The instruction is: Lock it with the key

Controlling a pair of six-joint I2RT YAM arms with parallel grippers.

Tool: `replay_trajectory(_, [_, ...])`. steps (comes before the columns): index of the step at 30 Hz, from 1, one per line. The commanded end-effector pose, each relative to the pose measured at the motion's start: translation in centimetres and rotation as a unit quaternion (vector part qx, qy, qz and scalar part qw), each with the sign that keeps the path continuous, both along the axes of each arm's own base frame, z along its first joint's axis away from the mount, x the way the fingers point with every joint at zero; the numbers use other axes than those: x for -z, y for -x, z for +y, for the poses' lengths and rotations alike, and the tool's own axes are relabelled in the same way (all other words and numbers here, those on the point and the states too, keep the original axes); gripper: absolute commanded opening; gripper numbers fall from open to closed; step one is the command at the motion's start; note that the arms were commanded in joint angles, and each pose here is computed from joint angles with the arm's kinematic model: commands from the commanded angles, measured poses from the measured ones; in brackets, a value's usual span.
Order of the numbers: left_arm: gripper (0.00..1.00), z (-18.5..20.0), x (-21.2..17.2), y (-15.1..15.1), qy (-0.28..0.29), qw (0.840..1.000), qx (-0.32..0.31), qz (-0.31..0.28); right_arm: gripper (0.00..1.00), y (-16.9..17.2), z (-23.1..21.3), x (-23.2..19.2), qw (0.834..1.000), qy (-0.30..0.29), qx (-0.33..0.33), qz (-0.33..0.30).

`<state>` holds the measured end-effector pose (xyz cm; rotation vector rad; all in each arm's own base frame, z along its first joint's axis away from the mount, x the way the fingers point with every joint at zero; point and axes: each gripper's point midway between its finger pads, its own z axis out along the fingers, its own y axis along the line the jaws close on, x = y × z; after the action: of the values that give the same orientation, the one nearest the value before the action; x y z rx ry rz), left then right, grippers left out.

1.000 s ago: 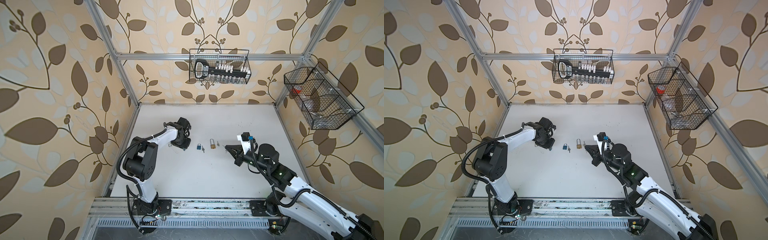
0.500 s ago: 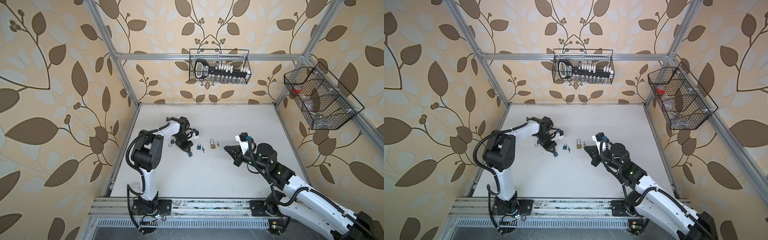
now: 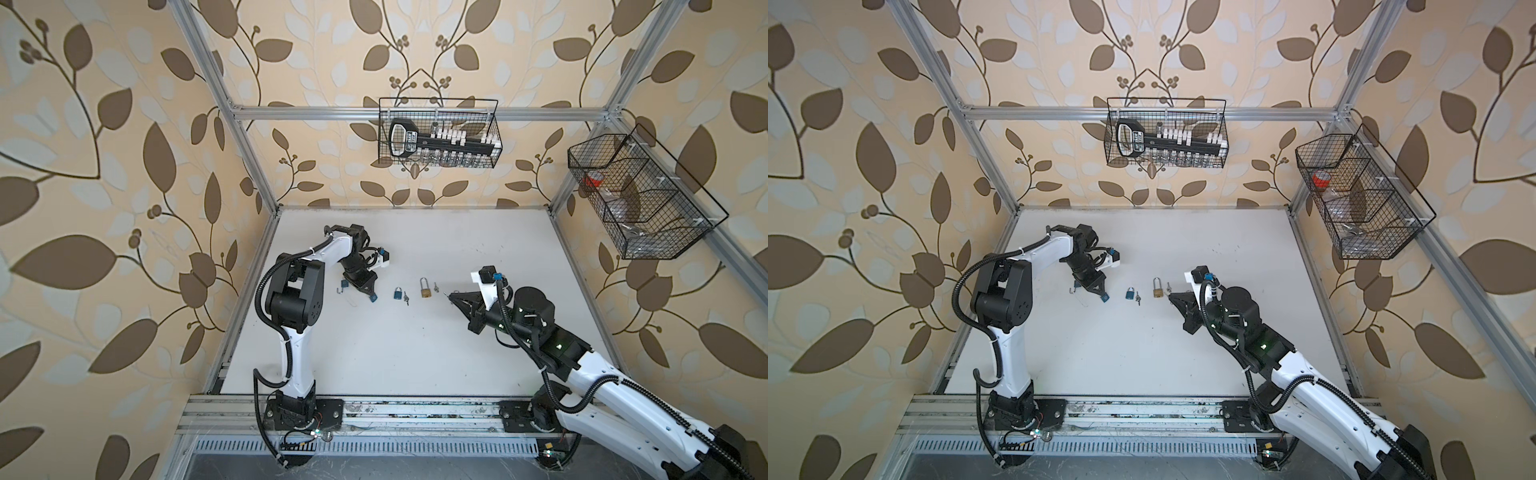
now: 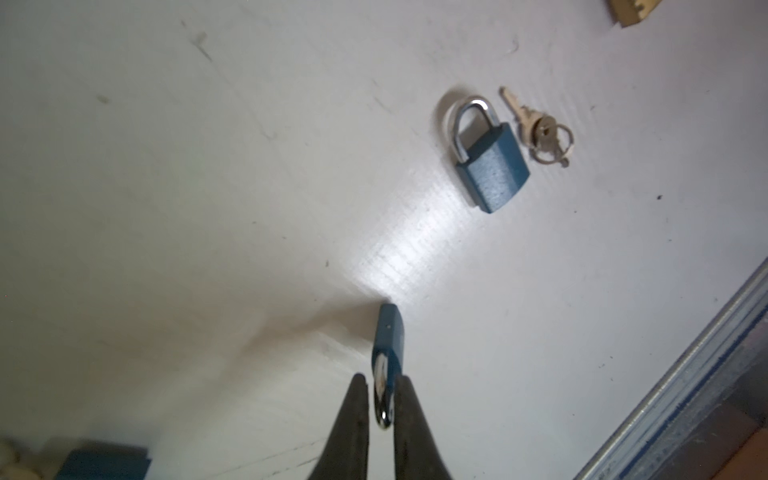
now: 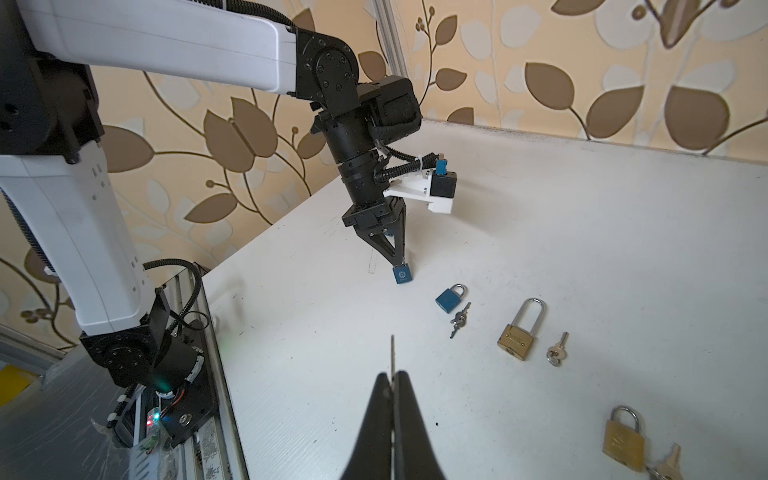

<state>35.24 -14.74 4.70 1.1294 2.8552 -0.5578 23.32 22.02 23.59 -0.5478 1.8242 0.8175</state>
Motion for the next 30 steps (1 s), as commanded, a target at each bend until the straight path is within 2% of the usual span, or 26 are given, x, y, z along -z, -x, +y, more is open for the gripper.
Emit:
replay_trajectory(1, [0.22,0.7,-0.9,-0.6,-0.005,1.000,0.013,-0.004,0.00,0.2,0.1,0.0,1.000,0.004,-0.006,-0.001])
replay_trajectory(5, [0.35,1.2,-0.6,-1.9,-0.019,1.000,0.006,-0.016,0.00,0.1,0.1,0.3,1.000,0.007,-0.004,0.002])
replay_trajectory(10, [0.36,1.8,0.0,-2.8,-0.035,0.999,-0.005,-0.023,0.00,0.0,0.1,0.0,1.000,0.007,-0.001,0.000])
replay_trajectory(13, [0.38,1.0,-2.2,-4.0,-0.011,0.997,-0.036,-0.061,0.00,-0.4,0.3,0.6,1.000,0.030,0.005,-0.004])
replay_trajectory(15, [0.40,0.5,-4.8,-5.0,0.013,0.992,-0.077,-0.103,0.00,-0.5,1.1,1.4,0.998,0.060,0.006,-0.009])
replay_trajectory(17, [0.41,0.2,-7.9,-6.1,0.044,0.978,-0.135,-0.155,0.00,-0.4,2.4,2.1,0.996,0.091,0.003,-0.021])
replay_trajectory(20, [0.41,-0.4,-12.1,-5.8,0.117,0.946,-0.206,-0.219,0.00,-0.3,5.1,3.4,0.990,0.133,-0.001,-0.037])
replay_trajectory(24, [0.54,1.0,-15.2,-3.9,0.176,0.891,-0.307,-0.283,0.00,-0.6,9.3,5.5,0.989,0.142,-0.011,-0.039])
replay_trajectory(27, [0.62,2.6,-15.4,-1.8,0.192,0.859,-0.368,-0.299,0.00,-2.0,12.0,7.2,0.990,0.136,-0.011,-0.022])
replay_trajectory(30, [0.69,5.0,-14.2,0.2,0.171,0.829,-0.441,-0.297,0.00,-3.8,14.6,9.0,0.990,0.143,-0.006,-0.014])
